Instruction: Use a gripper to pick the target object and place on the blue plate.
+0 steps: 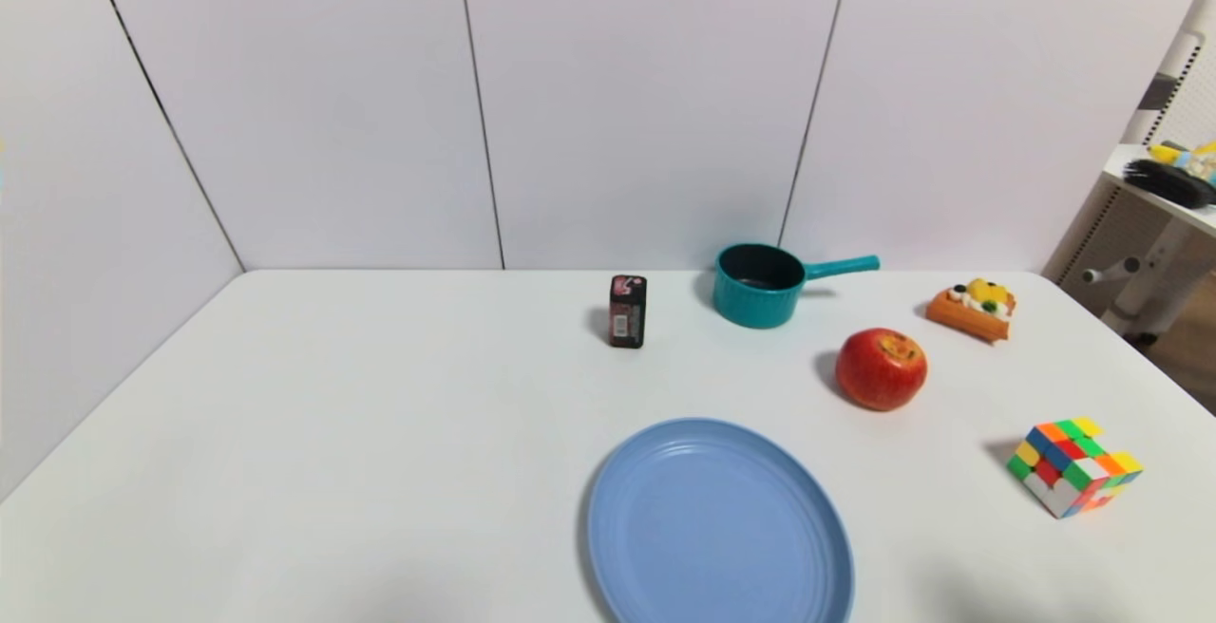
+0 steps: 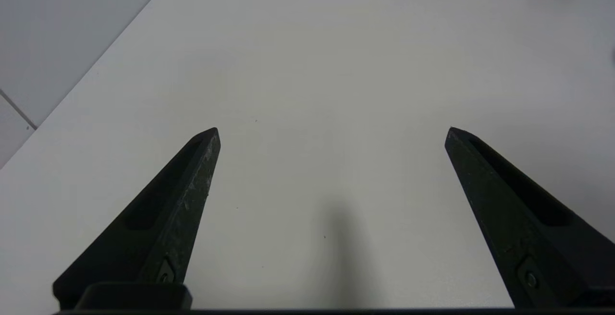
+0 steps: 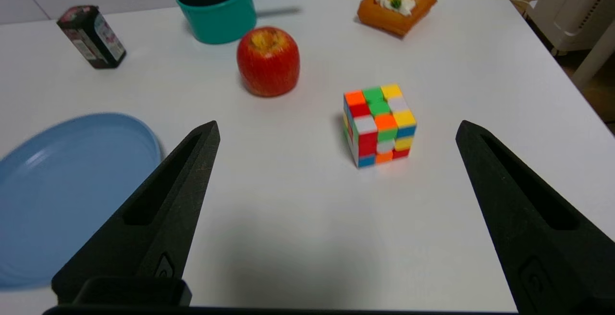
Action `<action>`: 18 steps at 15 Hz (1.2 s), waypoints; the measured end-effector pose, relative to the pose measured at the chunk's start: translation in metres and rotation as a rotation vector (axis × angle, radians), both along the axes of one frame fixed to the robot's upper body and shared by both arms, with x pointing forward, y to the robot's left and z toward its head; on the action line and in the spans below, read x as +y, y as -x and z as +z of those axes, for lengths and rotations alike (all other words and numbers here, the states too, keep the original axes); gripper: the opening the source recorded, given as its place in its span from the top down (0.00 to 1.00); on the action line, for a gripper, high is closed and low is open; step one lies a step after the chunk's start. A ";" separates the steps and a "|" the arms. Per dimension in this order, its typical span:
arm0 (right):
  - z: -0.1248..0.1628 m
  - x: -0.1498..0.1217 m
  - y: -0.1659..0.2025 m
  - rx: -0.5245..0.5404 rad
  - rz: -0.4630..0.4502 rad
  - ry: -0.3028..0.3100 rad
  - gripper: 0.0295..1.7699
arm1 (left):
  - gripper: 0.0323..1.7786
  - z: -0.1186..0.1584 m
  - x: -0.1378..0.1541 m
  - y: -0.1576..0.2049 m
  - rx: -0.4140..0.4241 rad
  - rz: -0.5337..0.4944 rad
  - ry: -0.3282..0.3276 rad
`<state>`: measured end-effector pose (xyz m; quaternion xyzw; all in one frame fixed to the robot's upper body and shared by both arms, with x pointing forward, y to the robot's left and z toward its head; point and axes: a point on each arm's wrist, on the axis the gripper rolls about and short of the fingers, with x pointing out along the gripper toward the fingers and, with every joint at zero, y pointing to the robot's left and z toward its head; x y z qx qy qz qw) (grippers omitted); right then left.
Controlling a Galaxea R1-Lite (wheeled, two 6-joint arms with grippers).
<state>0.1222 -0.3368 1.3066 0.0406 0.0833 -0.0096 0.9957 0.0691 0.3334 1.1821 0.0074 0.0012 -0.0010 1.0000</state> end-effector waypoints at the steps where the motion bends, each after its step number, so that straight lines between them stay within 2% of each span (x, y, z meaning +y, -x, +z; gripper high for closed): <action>1: 0.024 0.000 -0.016 0.024 0.013 0.003 0.04 | 0.05 0.000 0.000 0.000 0.000 0.000 0.000; 4: 0.071 0.001 -0.071 0.122 0.057 0.030 0.04 | 0.05 0.000 0.000 0.000 0.000 0.000 0.000; 7: 0.090 0.000 -0.140 0.223 0.139 0.092 0.04 | 0.05 0.000 0.000 0.000 0.000 0.000 0.000; 10: 0.089 -0.002 -0.203 0.282 0.256 0.177 0.04 | 0.05 0.000 0.000 0.000 0.000 0.000 0.000; 14: 0.071 -0.010 -0.272 0.307 0.431 0.305 0.04 | 0.05 0.000 0.000 0.000 0.000 0.001 0.000; 18: 0.054 -0.014 -0.331 0.237 0.634 0.336 0.04 | 0.05 0.000 0.000 0.000 0.000 0.000 0.000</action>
